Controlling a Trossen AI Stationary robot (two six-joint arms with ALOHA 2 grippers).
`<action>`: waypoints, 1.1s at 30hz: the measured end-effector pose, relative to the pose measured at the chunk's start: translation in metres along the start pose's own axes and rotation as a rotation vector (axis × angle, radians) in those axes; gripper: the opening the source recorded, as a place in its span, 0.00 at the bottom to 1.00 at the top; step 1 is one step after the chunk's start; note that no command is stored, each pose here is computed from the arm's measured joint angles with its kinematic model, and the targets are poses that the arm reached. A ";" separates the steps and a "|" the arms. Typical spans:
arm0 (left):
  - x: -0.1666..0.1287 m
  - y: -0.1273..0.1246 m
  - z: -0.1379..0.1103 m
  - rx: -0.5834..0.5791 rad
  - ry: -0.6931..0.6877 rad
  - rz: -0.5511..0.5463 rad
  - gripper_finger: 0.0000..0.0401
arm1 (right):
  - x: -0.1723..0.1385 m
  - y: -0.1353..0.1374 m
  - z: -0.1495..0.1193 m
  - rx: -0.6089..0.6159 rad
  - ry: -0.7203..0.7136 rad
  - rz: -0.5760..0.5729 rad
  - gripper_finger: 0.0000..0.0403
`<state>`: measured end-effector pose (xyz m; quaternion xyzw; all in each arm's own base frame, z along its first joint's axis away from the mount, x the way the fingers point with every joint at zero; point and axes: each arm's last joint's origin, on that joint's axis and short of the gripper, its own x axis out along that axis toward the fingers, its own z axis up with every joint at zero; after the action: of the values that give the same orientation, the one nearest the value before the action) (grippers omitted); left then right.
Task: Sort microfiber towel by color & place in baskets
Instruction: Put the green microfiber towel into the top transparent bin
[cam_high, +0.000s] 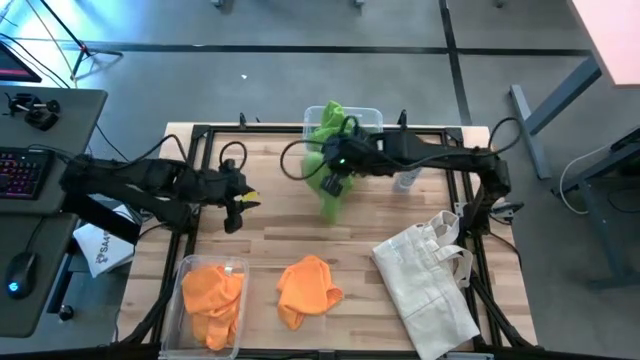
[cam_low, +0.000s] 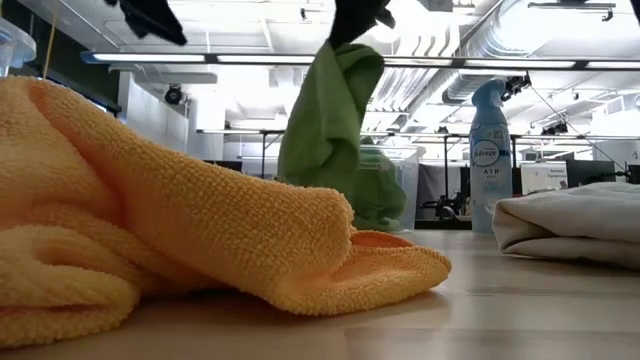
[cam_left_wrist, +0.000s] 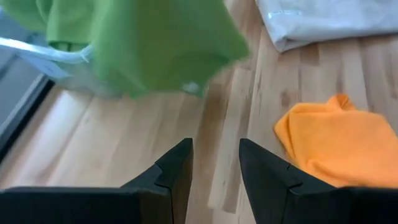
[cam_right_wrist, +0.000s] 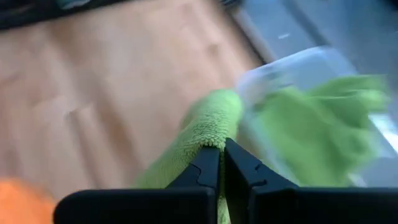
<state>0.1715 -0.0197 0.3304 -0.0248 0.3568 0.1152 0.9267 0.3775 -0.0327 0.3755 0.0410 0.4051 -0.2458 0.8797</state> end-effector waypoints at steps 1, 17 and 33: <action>0.003 0.003 -0.005 -0.013 -0.013 -0.014 0.30 | -0.004 -0.004 0.001 0.013 -0.021 -0.041 0.00; 0.012 0.024 -0.032 -0.038 -0.048 -0.009 0.30 | -0.070 -0.094 0.021 0.278 -0.343 -0.471 0.00; 0.014 0.037 -0.031 -0.007 -0.035 -0.002 0.30 | 0.046 -0.132 0.025 0.471 -0.126 -0.340 0.00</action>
<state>0.1525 0.0147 0.2990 -0.0266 0.3403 0.1158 0.9328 0.3586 -0.1731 0.3752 0.1602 0.2825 -0.4788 0.8156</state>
